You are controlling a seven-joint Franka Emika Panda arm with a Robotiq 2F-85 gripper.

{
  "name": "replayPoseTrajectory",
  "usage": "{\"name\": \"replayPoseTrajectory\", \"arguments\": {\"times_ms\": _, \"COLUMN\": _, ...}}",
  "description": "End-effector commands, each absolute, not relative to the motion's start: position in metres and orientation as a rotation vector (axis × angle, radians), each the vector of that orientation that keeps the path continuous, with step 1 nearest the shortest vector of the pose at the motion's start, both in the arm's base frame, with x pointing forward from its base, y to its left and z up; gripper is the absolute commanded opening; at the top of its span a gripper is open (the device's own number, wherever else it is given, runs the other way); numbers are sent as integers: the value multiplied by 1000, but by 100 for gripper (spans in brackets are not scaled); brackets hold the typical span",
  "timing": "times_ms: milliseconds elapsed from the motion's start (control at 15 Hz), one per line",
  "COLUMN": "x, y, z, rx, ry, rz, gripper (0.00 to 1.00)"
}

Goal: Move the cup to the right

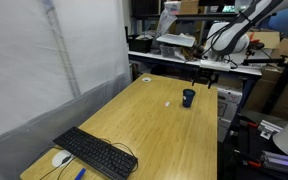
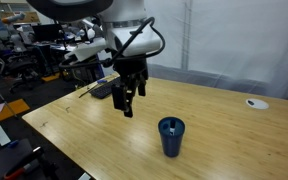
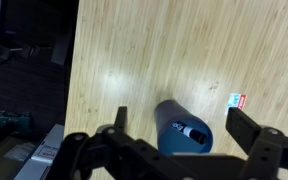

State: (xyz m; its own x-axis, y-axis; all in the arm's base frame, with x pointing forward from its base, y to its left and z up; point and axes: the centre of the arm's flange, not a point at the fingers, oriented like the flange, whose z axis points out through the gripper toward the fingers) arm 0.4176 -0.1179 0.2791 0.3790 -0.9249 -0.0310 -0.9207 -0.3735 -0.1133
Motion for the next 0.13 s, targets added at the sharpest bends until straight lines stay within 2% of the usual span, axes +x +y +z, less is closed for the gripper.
{"name": "replayPoseTrajectory", "arguments": {"times_ms": 0, "x": 407, "y": -93, "z": 297, "rx": -2565, "ry": 1629, "rz": -34, "gripper": 100}}
{"name": "replayPoseTrajectory", "arguments": {"times_ms": 67, "x": 406, "y": -84, "z": 299, "rx": -2583, "ry": 1604, "rz": -34, "gripper": 100}}
